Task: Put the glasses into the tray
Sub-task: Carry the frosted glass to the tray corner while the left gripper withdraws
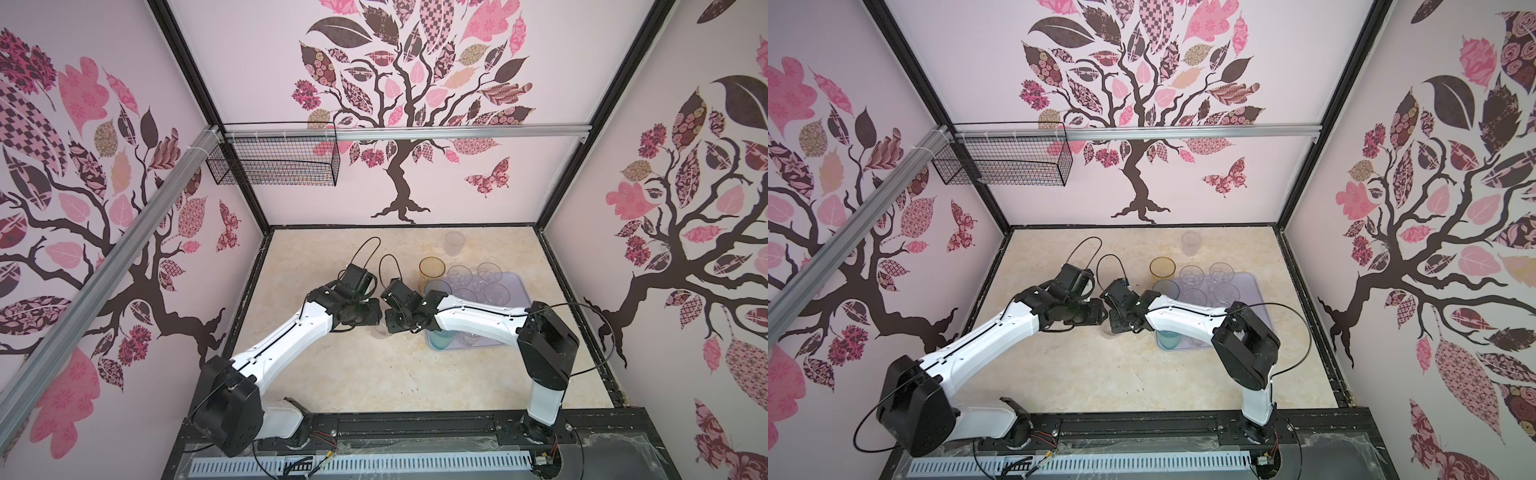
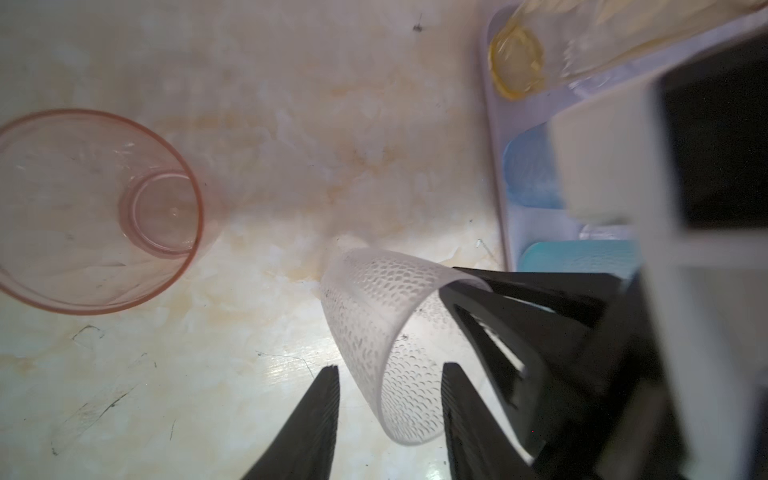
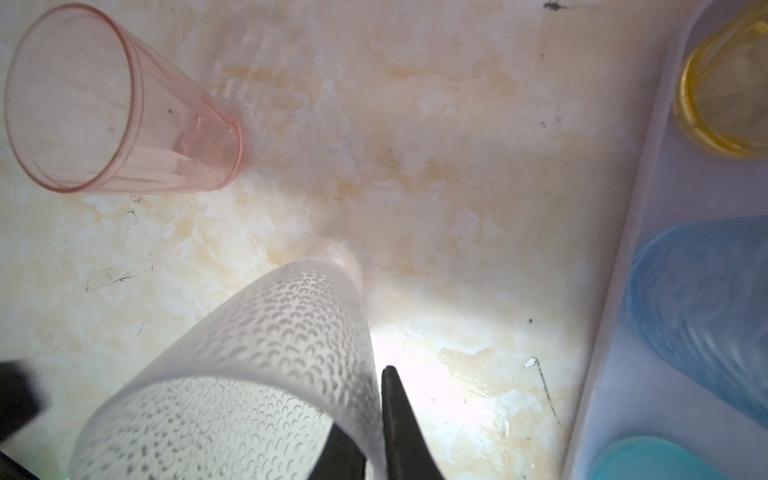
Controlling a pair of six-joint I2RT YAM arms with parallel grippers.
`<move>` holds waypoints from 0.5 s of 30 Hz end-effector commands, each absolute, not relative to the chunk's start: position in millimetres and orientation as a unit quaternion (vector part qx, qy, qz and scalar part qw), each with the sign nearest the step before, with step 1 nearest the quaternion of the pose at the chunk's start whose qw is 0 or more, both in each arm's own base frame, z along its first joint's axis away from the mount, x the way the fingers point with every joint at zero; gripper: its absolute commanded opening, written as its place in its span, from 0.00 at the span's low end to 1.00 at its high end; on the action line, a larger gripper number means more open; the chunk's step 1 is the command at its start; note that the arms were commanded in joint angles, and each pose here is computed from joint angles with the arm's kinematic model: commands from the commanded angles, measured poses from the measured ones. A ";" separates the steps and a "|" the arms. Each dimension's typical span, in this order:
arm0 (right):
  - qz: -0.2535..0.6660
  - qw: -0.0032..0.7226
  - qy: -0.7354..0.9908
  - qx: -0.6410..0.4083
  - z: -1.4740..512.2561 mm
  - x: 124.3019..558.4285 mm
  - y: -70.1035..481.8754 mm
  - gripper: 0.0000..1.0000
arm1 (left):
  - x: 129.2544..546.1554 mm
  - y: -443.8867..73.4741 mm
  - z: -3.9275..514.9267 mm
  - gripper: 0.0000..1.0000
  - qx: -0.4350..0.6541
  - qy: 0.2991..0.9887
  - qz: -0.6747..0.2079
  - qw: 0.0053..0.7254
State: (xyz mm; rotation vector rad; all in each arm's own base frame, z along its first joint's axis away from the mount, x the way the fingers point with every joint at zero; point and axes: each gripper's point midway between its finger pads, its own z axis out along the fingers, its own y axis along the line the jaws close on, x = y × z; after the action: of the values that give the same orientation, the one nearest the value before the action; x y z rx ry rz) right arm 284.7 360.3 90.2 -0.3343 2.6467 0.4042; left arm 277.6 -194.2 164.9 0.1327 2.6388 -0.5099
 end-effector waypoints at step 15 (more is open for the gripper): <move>0.158 0.322 0.918 -0.165 295.6 339.7 312.7 0.07 | 312.4 -70.6 334.2 0.55 -0.015 0.863 -0.023 0.504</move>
State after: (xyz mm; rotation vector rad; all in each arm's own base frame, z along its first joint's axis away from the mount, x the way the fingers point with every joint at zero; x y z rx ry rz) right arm 340.1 360.1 261.0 -0.4330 2.4111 0.4844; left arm 307.2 -87.7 294.2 -0.0250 2.2093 -0.1600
